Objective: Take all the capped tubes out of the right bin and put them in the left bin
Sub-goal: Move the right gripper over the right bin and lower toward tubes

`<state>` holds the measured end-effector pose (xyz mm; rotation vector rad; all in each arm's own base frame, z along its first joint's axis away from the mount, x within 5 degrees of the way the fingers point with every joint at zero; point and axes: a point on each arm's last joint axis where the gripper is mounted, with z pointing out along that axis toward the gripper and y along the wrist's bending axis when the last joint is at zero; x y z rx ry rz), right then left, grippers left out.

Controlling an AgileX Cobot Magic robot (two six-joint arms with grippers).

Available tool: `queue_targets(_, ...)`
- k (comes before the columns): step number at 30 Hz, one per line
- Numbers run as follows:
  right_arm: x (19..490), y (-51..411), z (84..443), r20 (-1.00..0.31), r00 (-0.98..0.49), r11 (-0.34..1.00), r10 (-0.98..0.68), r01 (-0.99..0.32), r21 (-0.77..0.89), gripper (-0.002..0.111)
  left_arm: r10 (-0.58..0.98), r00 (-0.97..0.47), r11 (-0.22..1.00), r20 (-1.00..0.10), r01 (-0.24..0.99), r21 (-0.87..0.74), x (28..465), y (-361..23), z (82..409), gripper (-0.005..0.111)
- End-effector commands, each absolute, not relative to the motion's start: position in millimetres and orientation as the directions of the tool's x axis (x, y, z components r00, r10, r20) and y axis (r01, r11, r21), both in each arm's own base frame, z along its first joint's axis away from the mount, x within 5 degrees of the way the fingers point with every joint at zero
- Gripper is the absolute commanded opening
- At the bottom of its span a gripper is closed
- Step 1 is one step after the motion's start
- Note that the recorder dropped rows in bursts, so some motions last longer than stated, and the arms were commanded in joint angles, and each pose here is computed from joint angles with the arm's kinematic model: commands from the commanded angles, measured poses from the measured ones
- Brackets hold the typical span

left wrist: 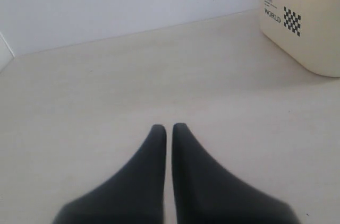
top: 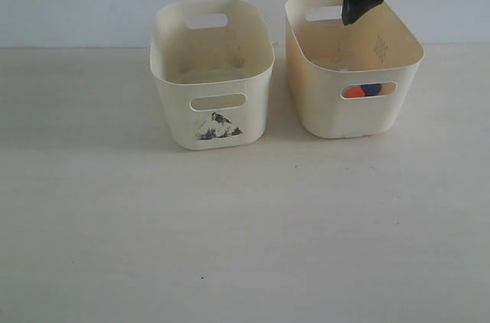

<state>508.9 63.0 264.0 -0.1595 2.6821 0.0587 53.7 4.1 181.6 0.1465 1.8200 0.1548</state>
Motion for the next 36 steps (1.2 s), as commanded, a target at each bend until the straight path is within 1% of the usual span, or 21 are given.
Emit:
queue_targets(1,512.4,62.3,254.8,-0.428,-0.898,0.993,-0.104,-0.120,0.011,0.002,0.170,-0.244,0.985,-0.955,0.017,0.171,53.7,3.8,183.2,0.004)
queue_targets(3,514.1,62.7,247.8,-0.416,-0.903,0.993,-0.104,-0.120,0.013,0.002,0.170,-0.244,0.985,-0.955,0.017,0.171,53.7,3.8,183.2,0.004)
queue_targets(7,516.2,62.9,238.6,-0.398,-0.916,0.997,-0.040,-0.061,0.039,0.002,0.170,-0.244,0.985,-0.955,0.017,0.171,53.7,3.8,183.2,0.004)
queue_targets(17,520.0,63.7,236.5,-0.425,-0.905,0.998,-0.021,-0.048,0.051,0.002,0.170,-0.244,0.985,-0.955,0.017,0.171,53.7,3.8,183.2,0.004)
queue_targets(21,520.0,65.5,226.3,-0.386,-0.922,0.997,0.007,-0.025,0.078,0.002,0.170,-0.244,0.985,-0.955,0.017,0.171,53.7,3.8,183.2,0.004)
queue_targets(23,521.0,69.4,217.6,-0.363,-0.931,0.993,0.021,-0.024,0.119,0.002,0.170,-0.244,0.985,-0.955,0.017,0.171,53.7,3.8,183.2,0.004)
queue_targets(25,522.7,69.2,207.7,-0.346,-0.938,0.993,0.018,-0.022,0.113,0.002,0.170,-0.244,0.985,-0.955,0.017,0.171,53.7,3.8,183.2,0.004)
queue_targets(33,524.3,66.1,209.0,-0.368,-0.930,0.997,-0.001,-0.031,0.075,0.002,0.170,-0.244,0.985,-0.955,0.017,0.171,53.7,3.8,183.2,0.004)
queue_targets(36,525.0,63.9,204.6,-0.358,-0.934,0.997,0.003,-0.025,0.076,0.002,0.170,-0.244,0.985,-0.955,0.017,0.171,53.7,3.8,183.2,0.004)
